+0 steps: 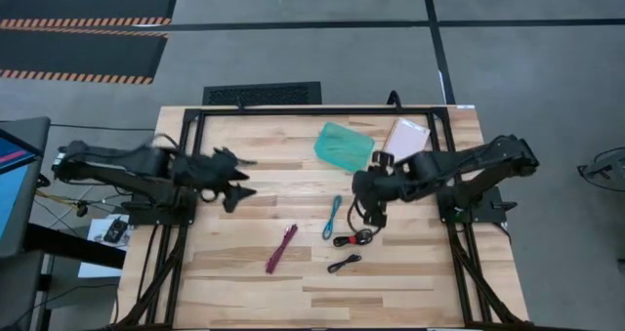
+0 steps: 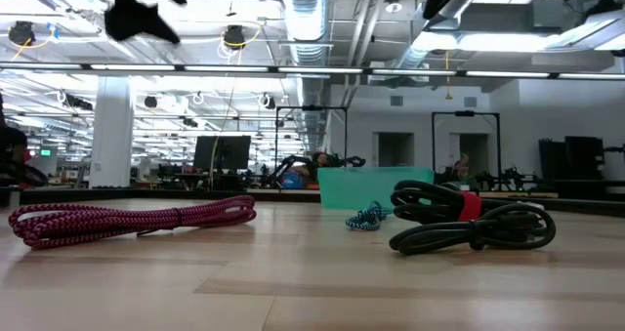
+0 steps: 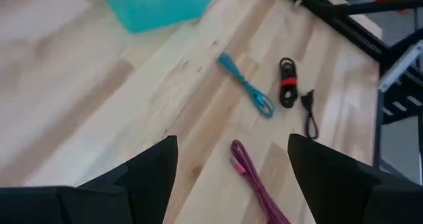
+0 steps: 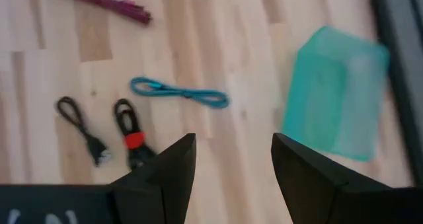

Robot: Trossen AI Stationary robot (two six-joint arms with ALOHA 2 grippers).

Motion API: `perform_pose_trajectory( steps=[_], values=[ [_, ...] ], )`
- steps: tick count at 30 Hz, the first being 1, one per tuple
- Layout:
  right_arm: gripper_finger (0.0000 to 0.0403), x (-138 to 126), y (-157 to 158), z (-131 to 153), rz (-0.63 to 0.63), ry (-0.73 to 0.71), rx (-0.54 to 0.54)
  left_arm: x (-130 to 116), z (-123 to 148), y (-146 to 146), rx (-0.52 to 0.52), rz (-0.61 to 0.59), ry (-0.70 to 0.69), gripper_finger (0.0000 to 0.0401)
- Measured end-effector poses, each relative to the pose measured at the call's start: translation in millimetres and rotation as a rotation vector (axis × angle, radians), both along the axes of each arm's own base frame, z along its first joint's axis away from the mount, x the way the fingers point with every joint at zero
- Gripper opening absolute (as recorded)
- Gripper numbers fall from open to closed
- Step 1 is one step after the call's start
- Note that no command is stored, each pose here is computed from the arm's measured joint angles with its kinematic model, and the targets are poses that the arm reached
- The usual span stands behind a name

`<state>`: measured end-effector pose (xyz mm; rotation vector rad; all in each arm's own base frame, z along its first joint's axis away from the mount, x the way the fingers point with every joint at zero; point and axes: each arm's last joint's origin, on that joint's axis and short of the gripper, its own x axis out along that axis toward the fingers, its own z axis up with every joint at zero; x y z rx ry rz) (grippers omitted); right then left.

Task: Pick and place USB-C Cables
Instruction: Put the blue charger cable into the light blue bin

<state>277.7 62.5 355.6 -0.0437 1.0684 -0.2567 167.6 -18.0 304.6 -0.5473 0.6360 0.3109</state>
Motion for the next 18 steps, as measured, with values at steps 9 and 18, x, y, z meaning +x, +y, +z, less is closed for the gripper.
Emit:
perform_pose_trajectory(
  steps=[9,18],
  values=[
    [0.0221,-14,-43,20,-0.037,-0.038,-0.047,32,-90,-21,-0.135,0.131,-0.051,0.0274],
    [0.022,-35,-58,38,-0.232,-0.163,0.04,65,-113,-29,0.168,0.085,0.082,0.0274]
  ],
)
